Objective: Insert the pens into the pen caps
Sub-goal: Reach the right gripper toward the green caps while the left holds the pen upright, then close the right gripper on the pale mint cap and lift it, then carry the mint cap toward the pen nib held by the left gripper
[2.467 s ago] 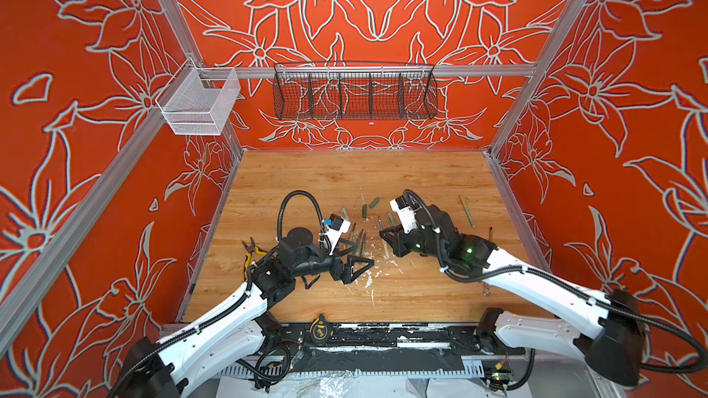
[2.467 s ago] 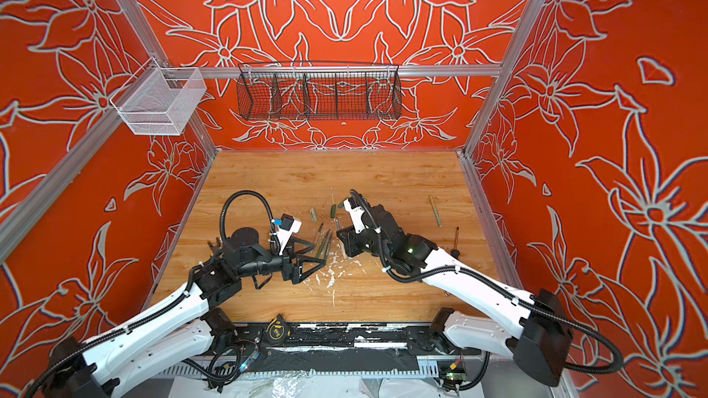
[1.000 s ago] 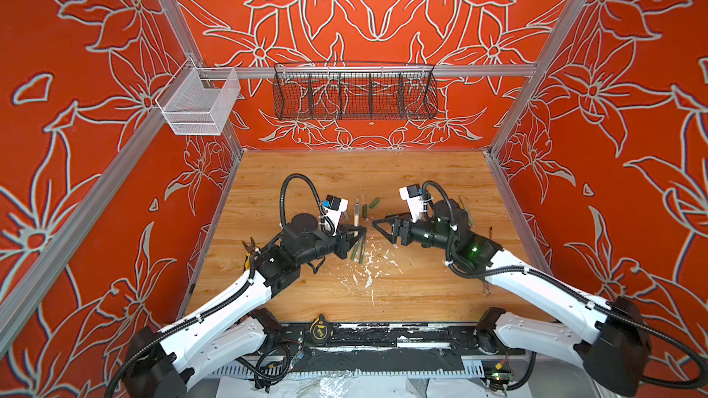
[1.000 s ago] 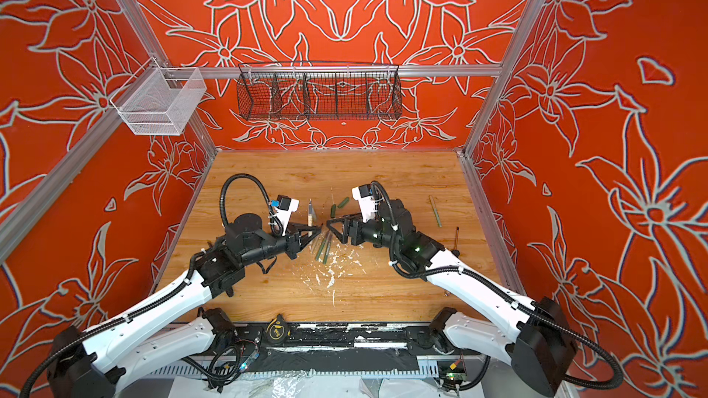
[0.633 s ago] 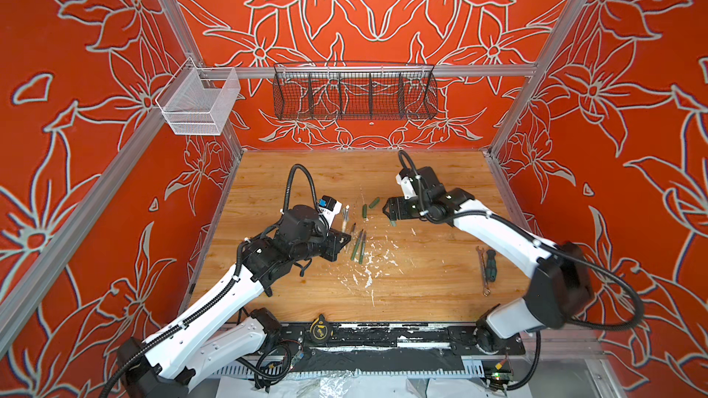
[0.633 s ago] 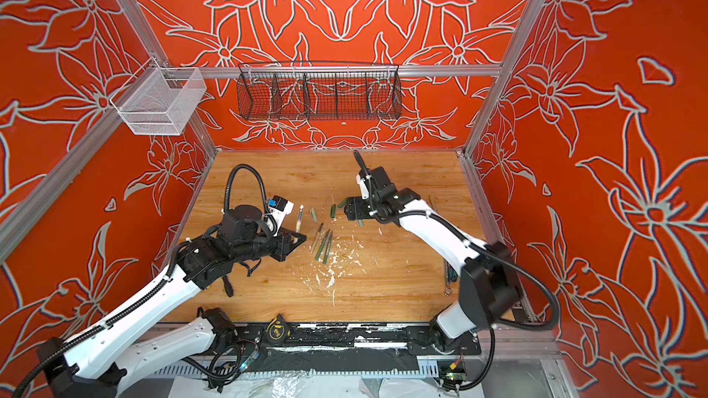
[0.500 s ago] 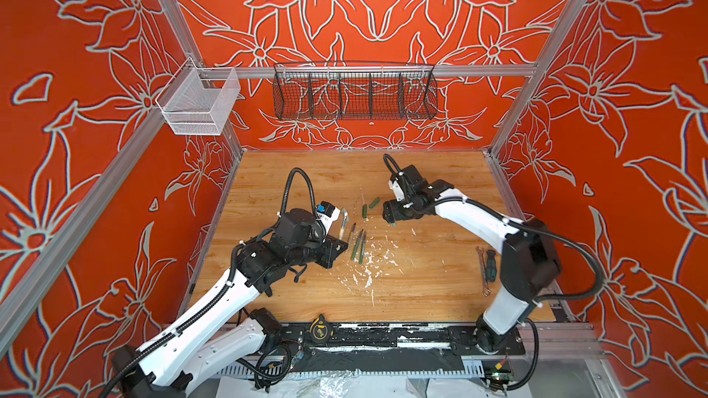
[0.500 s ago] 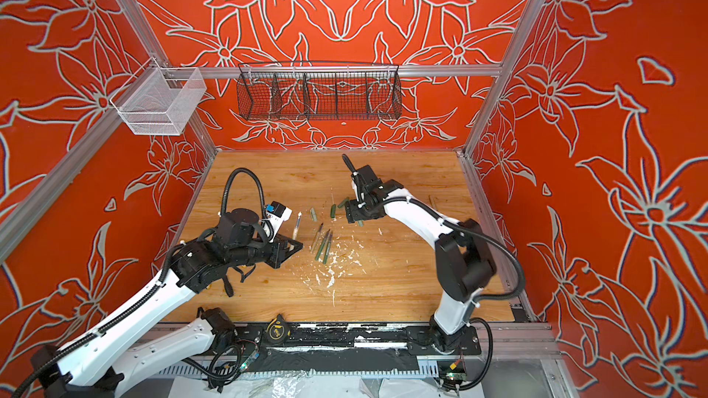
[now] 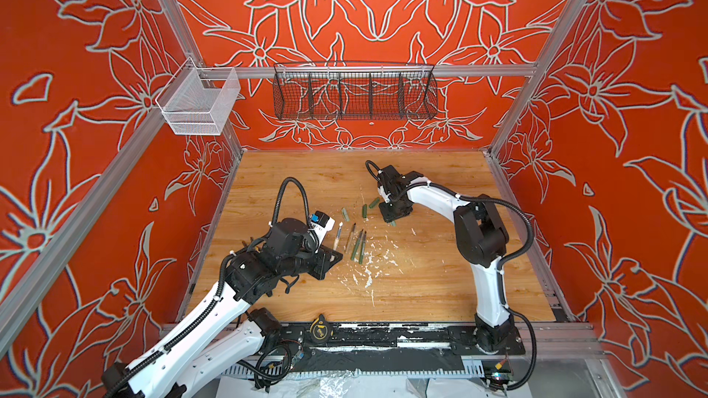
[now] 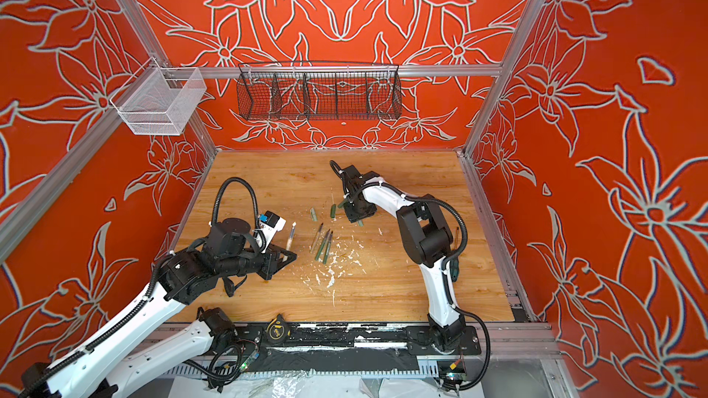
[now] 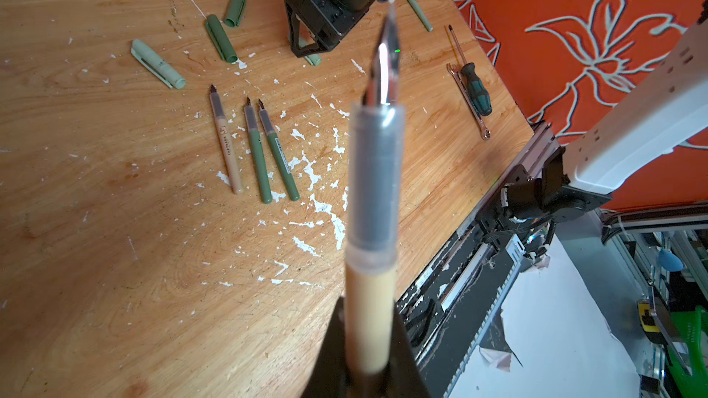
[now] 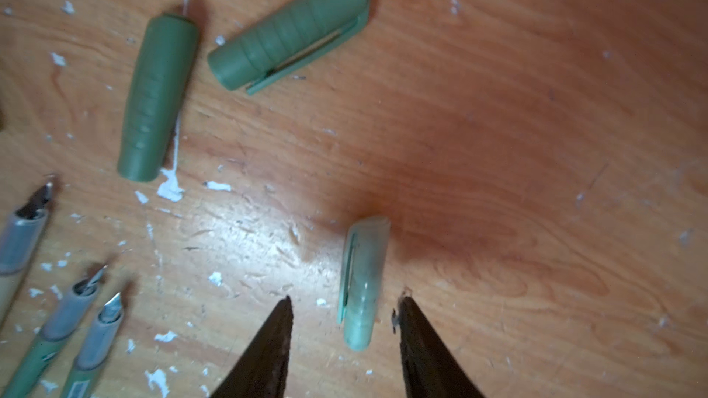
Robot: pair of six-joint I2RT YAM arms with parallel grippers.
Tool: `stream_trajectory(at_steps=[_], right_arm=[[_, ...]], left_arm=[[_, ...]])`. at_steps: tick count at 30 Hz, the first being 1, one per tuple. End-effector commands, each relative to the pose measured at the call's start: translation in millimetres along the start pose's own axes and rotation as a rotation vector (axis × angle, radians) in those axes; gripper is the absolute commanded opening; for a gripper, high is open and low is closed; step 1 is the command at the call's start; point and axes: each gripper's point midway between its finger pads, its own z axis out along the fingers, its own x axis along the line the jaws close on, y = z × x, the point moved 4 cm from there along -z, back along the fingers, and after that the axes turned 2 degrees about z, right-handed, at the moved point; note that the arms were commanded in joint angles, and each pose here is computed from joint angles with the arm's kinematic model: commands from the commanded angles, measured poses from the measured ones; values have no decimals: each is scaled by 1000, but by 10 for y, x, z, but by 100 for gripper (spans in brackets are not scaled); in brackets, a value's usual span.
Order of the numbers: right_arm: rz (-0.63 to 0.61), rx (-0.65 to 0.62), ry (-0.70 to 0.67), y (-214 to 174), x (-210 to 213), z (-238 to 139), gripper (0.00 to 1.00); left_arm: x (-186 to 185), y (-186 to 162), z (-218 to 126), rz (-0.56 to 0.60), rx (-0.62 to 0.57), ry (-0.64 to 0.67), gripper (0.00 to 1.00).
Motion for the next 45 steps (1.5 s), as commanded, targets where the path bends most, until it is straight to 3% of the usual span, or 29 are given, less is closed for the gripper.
stream_trajectory(at_steps=[1,25,45], right_arm=[[9,42,17,-4,-46,57,40],[56,96,153,11,-58,229,5],[82,9,176,-125,-71,-178,1]], left_arm=[[6,-40,-40,-13,-7,-1,0],[16,-22,55,-19,6,-9,0],[-24,41,391,-66,26,-110,0]])
